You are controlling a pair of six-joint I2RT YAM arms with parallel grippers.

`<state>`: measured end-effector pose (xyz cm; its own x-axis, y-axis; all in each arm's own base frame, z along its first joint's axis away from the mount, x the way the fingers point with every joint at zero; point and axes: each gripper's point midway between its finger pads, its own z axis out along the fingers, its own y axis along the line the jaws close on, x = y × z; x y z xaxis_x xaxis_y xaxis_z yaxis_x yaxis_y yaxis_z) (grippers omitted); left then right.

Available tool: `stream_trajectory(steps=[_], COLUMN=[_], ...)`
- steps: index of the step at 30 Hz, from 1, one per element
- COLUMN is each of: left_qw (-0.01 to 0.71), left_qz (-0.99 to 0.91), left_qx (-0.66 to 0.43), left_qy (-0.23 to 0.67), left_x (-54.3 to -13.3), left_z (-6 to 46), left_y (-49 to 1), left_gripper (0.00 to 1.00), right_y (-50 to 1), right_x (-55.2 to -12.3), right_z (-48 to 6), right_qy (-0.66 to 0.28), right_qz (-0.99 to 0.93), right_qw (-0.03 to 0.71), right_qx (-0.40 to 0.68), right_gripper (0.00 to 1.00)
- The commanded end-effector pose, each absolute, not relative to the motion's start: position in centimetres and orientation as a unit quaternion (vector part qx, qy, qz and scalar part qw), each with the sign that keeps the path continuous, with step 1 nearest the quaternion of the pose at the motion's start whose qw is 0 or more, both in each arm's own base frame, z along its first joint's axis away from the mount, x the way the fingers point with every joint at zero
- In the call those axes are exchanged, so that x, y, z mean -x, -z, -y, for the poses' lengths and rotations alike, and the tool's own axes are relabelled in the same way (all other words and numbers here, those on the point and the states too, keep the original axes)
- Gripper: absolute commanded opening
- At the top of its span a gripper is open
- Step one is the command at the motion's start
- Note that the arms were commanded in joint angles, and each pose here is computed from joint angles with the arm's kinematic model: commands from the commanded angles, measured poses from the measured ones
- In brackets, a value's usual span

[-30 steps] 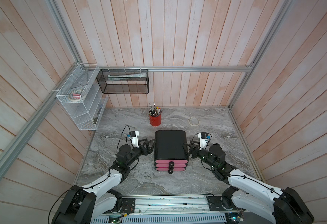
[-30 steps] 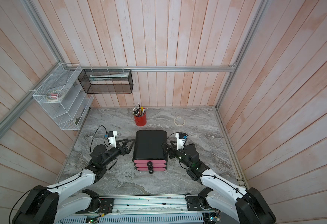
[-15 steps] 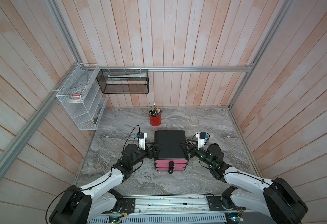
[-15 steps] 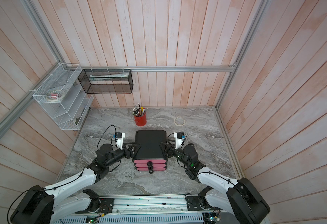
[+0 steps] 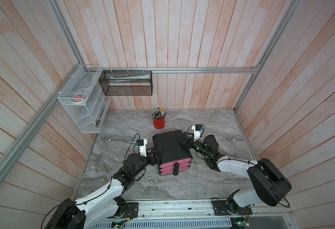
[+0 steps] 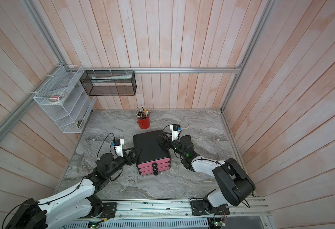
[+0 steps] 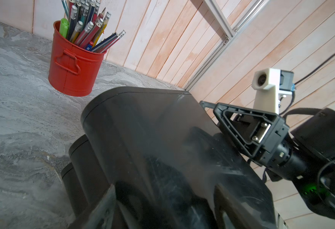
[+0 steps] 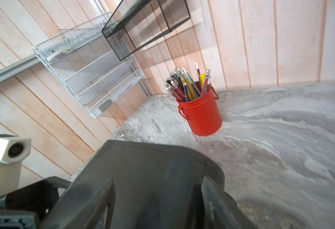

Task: Take the sponge out of the drawer
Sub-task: Adjust the storage box at the center of the board.

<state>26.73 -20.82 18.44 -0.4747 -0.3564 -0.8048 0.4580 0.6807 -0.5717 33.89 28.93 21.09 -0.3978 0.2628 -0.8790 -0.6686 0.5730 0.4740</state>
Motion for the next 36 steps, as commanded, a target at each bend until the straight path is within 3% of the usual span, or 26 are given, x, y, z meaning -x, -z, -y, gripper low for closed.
stream_trajectory(steps=[1, 8, 13, 19, 23, 30, 36], left_qw=[0.471, 0.474, 0.496, 0.531, 0.559, 0.608, 0.590], left_qz=[-0.749, -0.747, -0.753, -0.756, -0.754, -0.744, -0.745], left_qx=[-0.089, -0.073, -0.053, -0.041, -0.046, -0.070, -0.070], left_qy=[0.457, 0.460, 0.429, 0.380, 0.341, 0.270, 0.302], left_x=[-23.6, -22.8, -23.0, -23.2, -23.5, -26.6, -30.9], left_z=[23.7, 24.0, 22.4, 20.0, 18.7, 18.0, 16.7], left_y=[-18.4, -18.4, -18.4, -19.8, -21.1, -25.5, -25.9], left_gripper=[0.78, 0.78, 0.84, 0.94, 1.00, 1.00, 1.00], right_y=[-17.0, -17.2, -19.7, -25.1, -26.9, -23.3, -19.7], right_x=[-30.7, -31.9, -33.2, -33.6, -32.0, -26.6, -23.4], right_z=[-33.4, -36.1, -34.7, -29.6, -24.9, -19.7, -17.4], right_qy=[-0.488, -0.518, -0.459, -0.352, -0.314, -0.333, -0.319], right_qz=[-0.731, -0.713, -0.715, -0.723, -0.742, -0.782, -0.809], right_qw=[0.417, 0.397, 0.460, 0.553, 0.576, 0.526, 0.494], right_qx=[0.229, 0.258, 0.259, 0.218, 0.142, 0.045, 0.007], right_gripper=[0.70, 0.64, 0.65, 0.69, 0.71, 0.71, 0.71])
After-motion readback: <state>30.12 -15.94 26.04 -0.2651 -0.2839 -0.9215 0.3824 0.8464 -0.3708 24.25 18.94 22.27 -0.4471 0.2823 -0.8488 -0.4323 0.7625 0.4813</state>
